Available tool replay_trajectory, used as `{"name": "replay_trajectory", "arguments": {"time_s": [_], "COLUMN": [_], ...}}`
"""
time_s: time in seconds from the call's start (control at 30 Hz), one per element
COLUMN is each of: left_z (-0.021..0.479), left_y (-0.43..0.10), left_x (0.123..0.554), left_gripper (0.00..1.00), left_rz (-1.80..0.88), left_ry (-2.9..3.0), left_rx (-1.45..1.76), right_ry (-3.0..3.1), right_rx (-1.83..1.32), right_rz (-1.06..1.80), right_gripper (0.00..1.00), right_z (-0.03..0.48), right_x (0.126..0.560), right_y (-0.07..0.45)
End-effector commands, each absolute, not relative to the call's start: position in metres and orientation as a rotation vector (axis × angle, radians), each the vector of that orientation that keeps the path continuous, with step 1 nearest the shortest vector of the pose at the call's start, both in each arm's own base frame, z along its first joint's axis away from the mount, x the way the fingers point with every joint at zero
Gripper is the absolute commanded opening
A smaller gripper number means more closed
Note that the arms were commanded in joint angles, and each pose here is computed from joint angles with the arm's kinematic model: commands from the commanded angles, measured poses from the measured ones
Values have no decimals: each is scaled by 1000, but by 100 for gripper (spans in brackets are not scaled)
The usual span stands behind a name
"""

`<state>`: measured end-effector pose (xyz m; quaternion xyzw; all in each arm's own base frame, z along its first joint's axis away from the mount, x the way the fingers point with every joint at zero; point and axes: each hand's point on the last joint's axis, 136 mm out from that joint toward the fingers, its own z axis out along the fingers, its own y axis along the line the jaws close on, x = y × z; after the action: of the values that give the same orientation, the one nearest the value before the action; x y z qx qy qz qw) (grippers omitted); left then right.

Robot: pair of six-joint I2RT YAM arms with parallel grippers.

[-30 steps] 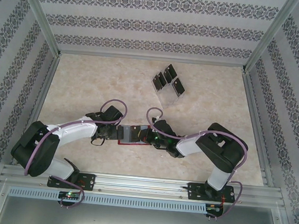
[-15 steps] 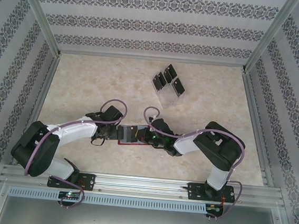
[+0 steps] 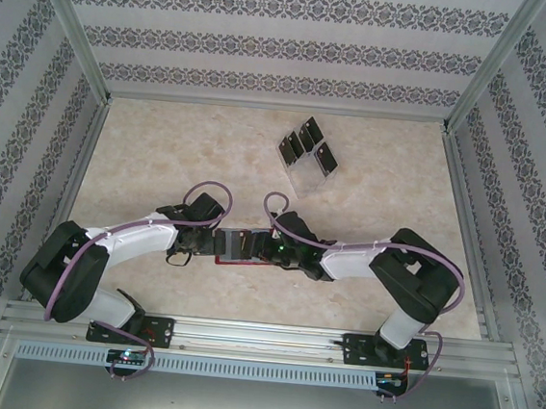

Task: Put the credit cards into the card holder

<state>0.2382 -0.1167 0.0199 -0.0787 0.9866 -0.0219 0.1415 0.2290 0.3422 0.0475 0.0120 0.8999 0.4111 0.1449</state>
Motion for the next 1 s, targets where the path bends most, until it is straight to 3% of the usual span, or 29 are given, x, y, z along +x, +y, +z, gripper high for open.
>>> {"name": "replay_trajectory", "arguments": {"time_s": [0.0,0.13,0.23,0.3,0.63,0.97], "left_z": [35,47,53,56,57,41], "left_y": [-116,-119,-126,-131,-176,-211], "left_x": [237,242,248,253,272,276], "left_gripper": [99,99,99,99,99,99], "left_rz": [-34,-57,-83,-89,-152,-196], "left_ry": [2836,2817,2813,2811,2807,2818], "left_rx": [-174,-166,-152,-138,-38,20], "right_ry": [2594,2604,2626,2639,2699,2697], "right_rx": [2,29,51,66,153,179], "right_rz": [1132,1087,1058,1041,961,940], "right_gripper": [48,29,7,0,0,0], "right_z": [59,55,44,36,-2,-5], "right_x": [229,233,235,235,232,230], "right_y": [336,324,315,311,292,284]}}
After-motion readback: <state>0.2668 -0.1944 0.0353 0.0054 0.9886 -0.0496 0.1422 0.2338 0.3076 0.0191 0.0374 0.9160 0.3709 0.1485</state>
